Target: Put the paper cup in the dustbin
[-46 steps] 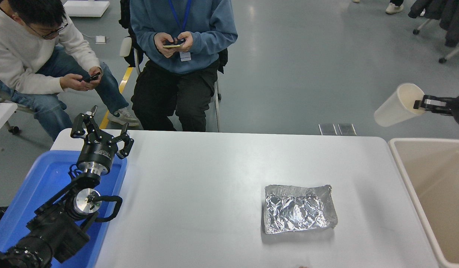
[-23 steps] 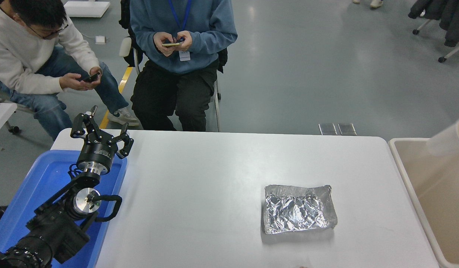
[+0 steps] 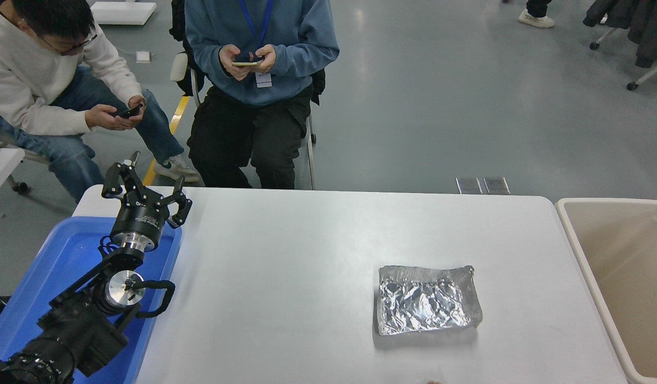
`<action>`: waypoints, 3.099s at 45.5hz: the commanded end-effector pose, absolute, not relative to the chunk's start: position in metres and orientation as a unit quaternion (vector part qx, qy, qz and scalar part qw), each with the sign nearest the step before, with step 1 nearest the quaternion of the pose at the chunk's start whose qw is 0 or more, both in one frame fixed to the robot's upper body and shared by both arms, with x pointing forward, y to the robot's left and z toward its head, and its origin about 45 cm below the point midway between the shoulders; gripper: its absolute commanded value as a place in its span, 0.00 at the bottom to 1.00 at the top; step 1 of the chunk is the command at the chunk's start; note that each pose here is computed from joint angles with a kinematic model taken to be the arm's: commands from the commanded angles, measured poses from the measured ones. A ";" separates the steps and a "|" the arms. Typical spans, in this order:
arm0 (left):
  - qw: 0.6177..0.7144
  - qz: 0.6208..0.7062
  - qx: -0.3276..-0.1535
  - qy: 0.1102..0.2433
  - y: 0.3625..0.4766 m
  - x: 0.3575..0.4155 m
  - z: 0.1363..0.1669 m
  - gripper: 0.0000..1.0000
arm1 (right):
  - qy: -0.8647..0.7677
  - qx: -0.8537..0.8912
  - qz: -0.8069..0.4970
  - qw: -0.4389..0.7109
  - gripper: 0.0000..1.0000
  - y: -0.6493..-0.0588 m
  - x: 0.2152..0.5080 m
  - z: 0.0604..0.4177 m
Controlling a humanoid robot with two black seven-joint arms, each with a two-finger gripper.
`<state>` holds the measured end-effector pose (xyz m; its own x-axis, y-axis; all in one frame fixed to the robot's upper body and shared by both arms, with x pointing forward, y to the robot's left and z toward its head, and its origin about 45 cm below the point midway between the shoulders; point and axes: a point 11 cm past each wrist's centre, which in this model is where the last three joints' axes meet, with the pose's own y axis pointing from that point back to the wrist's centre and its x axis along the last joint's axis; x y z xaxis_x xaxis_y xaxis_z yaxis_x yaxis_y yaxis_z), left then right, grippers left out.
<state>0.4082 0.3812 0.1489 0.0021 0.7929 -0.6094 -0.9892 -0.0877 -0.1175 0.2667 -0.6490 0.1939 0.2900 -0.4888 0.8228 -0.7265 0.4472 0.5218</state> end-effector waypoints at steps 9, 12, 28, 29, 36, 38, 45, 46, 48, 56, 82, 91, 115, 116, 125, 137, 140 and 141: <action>0.652 0.684 -0.277 0.177 0.381 0.4082 0.1490 1.00 | -0.594 0.489 0.094 0.632 0.00 -0.640 0.269 0.139; 0.652 0.684 -0.277 0.177 0.381 0.4082 0.1490 1.00 | -0.594 0.488 0.093 0.632 0.00 -0.637 0.272 0.134; 0.652 0.684 -0.277 0.177 0.381 0.4082 0.1490 1.00 | -0.602 0.475 0.092 0.635 0.00 -0.626 0.284 0.127; 0.652 0.684 -0.277 0.177 0.381 0.4082 0.1490 1.00 | -0.602 0.475 0.092 0.635 0.00 -0.627 0.284 0.127; 0.652 0.684 -0.277 0.177 0.381 0.4082 0.1490 1.00 | -0.607 0.473 0.092 0.631 0.00 -0.627 0.286 0.129; 0.652 0.684 -0.277 0.177 0.381 0.4082 0.1490 1.00 | -0.607 0.473 0.092 0.631 0.00 -0.627 0.286 0.129; 0.652 0.684 -0.277 0.177 0.381 0.4082 0.1490 1.00 | -0.606 0.476 0.096 0.630 0.00 -0.621 0.291 0.125; 0.652 0.684 -0.277 0.177 0.381 0.4082 0.1490 1.00 | -0.606 0.476 0.096 0.630 0.00 -0.619 0.292 0.124; 0.652 0.683 -0.276 0.178 0.381 0.4081 0.1488 1.00 | -0.607 0.476 0.098 0.629 0.00 -0.617 0.295 0.124; 0.652 0.684 -0.277 0.177 0.381 0.4082 0.1490 1.00 | -0.617 0.467 0.107 0.624 0.87 -0.619 0.298 0.130; 0.652 0.684 -0.277 0.177 0.381 0.4082 0.1490 1.00 | -0.651 0.467 0.119 0.587 0.99 -0.614 0.324 0.152; 0.652 0.683 -0.275 0.178 0.381 0.4081 0.1486 1.00 | -0.659 0.478 0.117 0.568 0.99 -0.603 0.337 0.154; 0.652 0.683 -0.276 0.178 0.381 0.4081 0.1488 1.00 | -0.780 0.517 0.028 0.352 0.99 -0.566 0.380 0.174; 0.652 0.684 -0.277 0.177 0.381 0.4082 0.1490 1.00 | -0.784 0.524 0.023 0.333 0.99 -0.562 0.384 0.178; 0.652 0.684 -0.277 0.177 0.381 0.4082 0.1490 1.00 | -0.789 0.589 -0.005 0.173 0.99 -0.517 0.418 0.225; 0.652 0.683 -0.276 0.178 0.381 0.4081 0.1488 1.00 | -0.761 0.642 -0.002 0.092 0.99 -0.457 0.443 0.242; 0.652 0.684 -0.277 0.177 0.381 0.4082 0.1490 1.00 | -0.748 0.659 0.002 0.083 0.99 -0.434 0.448 0.239; 0.652 0.684 -0.277 0.177 0.381 0.4082 0.1490 1.00 | -0.745 0.663 0.003 0.081 0.99 -0.428 0.449 0.238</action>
<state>0.4081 0.3810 0.1489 0.0024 0.7931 -0.6091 -0.9892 -0.0872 -0.1175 0.4267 -0.4914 0.2175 -0.2044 -0.9483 0.2429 -0.9447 0.2561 0.2047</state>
